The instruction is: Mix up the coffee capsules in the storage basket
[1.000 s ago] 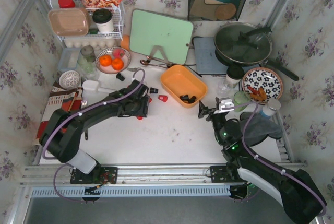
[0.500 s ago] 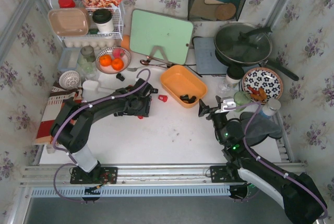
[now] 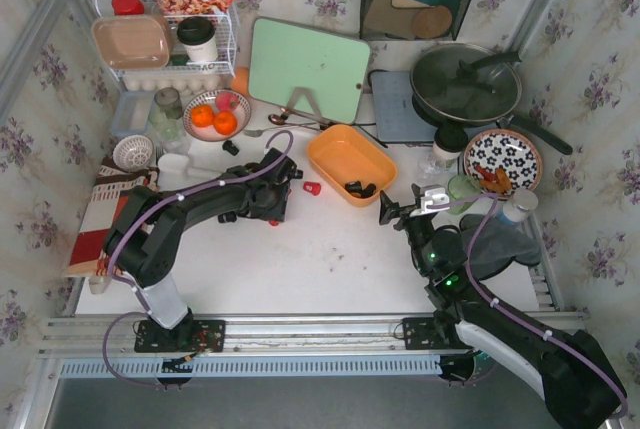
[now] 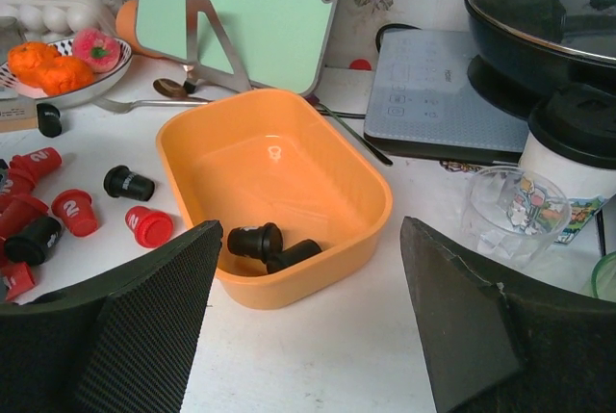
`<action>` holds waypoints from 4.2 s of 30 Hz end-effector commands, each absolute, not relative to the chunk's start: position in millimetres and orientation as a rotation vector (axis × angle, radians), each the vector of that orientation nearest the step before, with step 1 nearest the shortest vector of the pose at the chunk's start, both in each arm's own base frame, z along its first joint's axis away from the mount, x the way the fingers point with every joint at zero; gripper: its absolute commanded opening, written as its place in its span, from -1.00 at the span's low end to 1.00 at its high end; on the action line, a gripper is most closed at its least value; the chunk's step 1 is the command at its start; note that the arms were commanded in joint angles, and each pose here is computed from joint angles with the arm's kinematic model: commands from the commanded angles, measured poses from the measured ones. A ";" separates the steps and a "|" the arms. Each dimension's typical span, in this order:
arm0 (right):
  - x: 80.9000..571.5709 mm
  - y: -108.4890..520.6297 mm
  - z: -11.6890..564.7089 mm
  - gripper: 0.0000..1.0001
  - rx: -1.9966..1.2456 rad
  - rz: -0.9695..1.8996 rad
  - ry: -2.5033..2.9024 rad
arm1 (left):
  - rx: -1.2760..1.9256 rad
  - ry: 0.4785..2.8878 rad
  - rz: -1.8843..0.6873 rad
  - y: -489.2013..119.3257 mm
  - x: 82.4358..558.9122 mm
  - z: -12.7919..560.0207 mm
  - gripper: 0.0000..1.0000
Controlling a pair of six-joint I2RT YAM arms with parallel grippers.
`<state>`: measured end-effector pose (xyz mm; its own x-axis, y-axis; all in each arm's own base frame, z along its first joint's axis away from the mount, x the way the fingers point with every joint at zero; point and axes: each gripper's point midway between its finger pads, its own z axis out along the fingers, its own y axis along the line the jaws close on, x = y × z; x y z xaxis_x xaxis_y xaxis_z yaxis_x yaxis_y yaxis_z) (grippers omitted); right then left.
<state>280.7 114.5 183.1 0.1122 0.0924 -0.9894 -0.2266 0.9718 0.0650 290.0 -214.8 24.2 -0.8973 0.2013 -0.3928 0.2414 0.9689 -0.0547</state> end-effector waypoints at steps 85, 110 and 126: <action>285.5 113.6 188.1 0.66 -0.090 0.222 1.444 | 0.541 2.411 -0.342 -312.3 382.3 64.2 0.27; 287.3 117.0 184.3 0.66 -0.105 0.225 1.459 | 0.571 2.501 -0.386 -308.5 376.3 28.1 0.24; 286.4 117.7 186.1 0.66 -0.108 0.231 1.456 | 0.577 2.484 -0.447 -325.3 386.4 30.9 0.16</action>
